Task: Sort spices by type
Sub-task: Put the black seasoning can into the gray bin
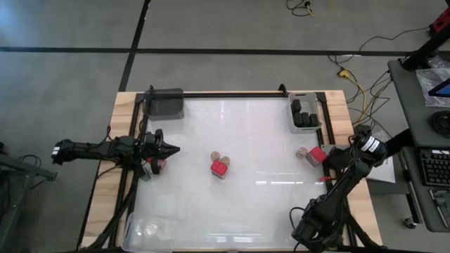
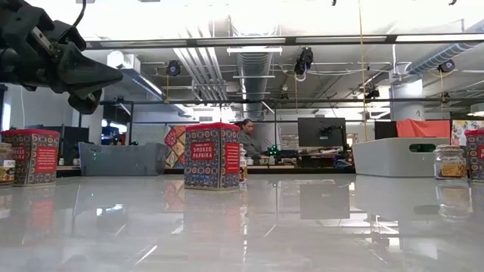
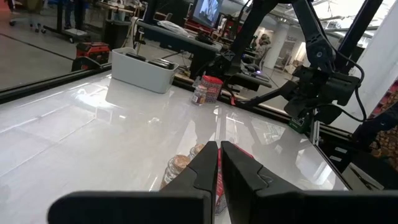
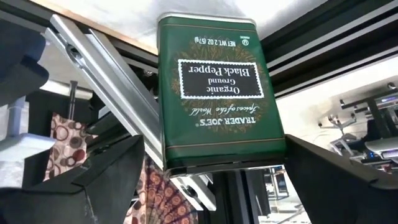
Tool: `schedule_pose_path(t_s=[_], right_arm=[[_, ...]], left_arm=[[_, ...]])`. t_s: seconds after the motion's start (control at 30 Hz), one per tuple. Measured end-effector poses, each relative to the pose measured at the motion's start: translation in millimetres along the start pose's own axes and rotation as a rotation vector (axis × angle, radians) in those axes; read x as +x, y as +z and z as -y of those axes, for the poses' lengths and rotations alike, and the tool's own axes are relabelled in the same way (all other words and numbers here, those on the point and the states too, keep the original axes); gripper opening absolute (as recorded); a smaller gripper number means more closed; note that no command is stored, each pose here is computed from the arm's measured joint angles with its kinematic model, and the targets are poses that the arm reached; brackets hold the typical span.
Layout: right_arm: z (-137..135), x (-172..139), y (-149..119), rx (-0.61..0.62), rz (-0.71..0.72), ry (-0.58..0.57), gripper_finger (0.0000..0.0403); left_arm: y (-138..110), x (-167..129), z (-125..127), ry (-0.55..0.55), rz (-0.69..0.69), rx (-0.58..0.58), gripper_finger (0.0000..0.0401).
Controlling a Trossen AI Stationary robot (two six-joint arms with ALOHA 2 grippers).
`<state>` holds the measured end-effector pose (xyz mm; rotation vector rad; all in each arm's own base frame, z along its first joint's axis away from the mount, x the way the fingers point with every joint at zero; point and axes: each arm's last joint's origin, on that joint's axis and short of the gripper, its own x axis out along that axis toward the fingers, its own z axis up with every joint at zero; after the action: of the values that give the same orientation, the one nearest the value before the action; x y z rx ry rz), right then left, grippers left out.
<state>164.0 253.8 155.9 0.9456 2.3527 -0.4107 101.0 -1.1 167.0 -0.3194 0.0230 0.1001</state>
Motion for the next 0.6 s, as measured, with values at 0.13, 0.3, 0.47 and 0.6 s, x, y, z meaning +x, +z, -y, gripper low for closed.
schedule_pose_path(t_s=[0.13,0.3,0.47,0.6], right_arm=[[0.0,0.5,0.6,0.001,0.0,-0.002,0.0362],[0.1,0.5,0.7,0.001,0.0,-0.002,0.0324],[0.3,0.5,0.6,-0.007,-0.005,-0.004,0.0273],[0.9,0.0,0.6,-0.022,-0.004,-0.008,0.0265]], left_arm=[[0.0,0.0,0.0,0.0,0.0,0.0,0.0004],[0.0,0.0,0.0,0.0,0.0,0.0,0.0004],[0.0,0.0,0.0,0.0,0.0,0.0,0.0004],[0.0,0.0,0.0,0.0,0.0,0.0,0.0004]])
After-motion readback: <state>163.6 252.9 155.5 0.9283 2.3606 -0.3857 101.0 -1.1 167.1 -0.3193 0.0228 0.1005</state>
